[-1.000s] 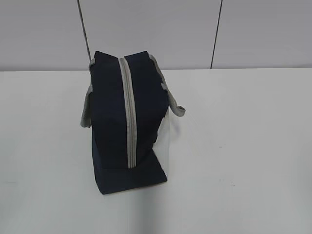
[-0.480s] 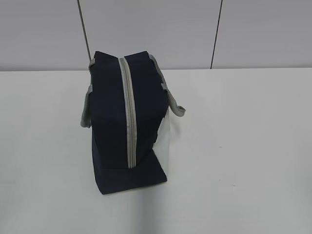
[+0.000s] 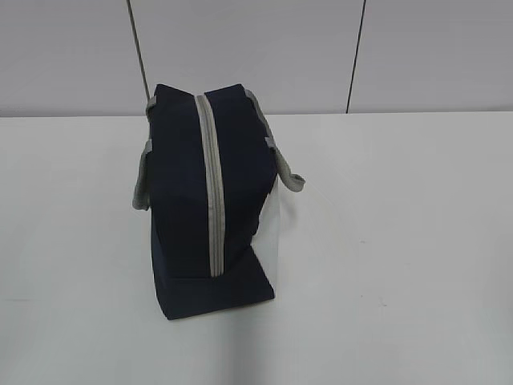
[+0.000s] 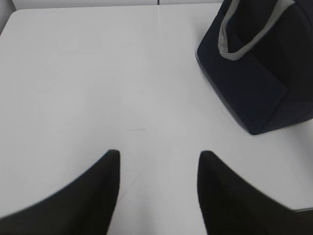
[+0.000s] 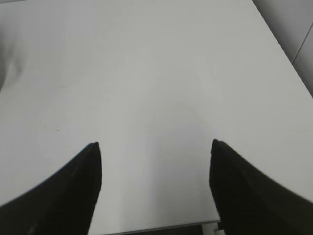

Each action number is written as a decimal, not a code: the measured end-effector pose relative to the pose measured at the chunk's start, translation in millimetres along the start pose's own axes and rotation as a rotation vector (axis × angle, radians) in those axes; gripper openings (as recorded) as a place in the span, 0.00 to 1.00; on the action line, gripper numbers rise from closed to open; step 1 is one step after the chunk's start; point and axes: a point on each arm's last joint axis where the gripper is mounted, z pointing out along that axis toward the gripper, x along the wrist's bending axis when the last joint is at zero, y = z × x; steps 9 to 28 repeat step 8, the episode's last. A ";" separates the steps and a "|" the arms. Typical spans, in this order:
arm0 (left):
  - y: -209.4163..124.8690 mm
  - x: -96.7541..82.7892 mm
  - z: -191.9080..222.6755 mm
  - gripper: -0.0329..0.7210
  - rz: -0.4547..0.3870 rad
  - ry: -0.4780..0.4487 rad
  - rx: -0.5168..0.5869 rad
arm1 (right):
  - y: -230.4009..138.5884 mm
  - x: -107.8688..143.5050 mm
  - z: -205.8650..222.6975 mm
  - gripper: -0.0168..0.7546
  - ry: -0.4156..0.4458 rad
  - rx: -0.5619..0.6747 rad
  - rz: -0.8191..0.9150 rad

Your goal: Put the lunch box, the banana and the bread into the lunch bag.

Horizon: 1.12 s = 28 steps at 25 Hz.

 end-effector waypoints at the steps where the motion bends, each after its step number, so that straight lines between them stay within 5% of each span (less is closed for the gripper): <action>1: 0.0 0.0 0.0 0.53 0.000 0.000 0.000 | 0.0 0.0 0.0 0.68 0.000 0.000 0.000; 28: 0.0 0.0 0.0 0.53 0.000 0.000 0.000 | 0.0 0.0 0.0 0.68 0.000 0.000 0.000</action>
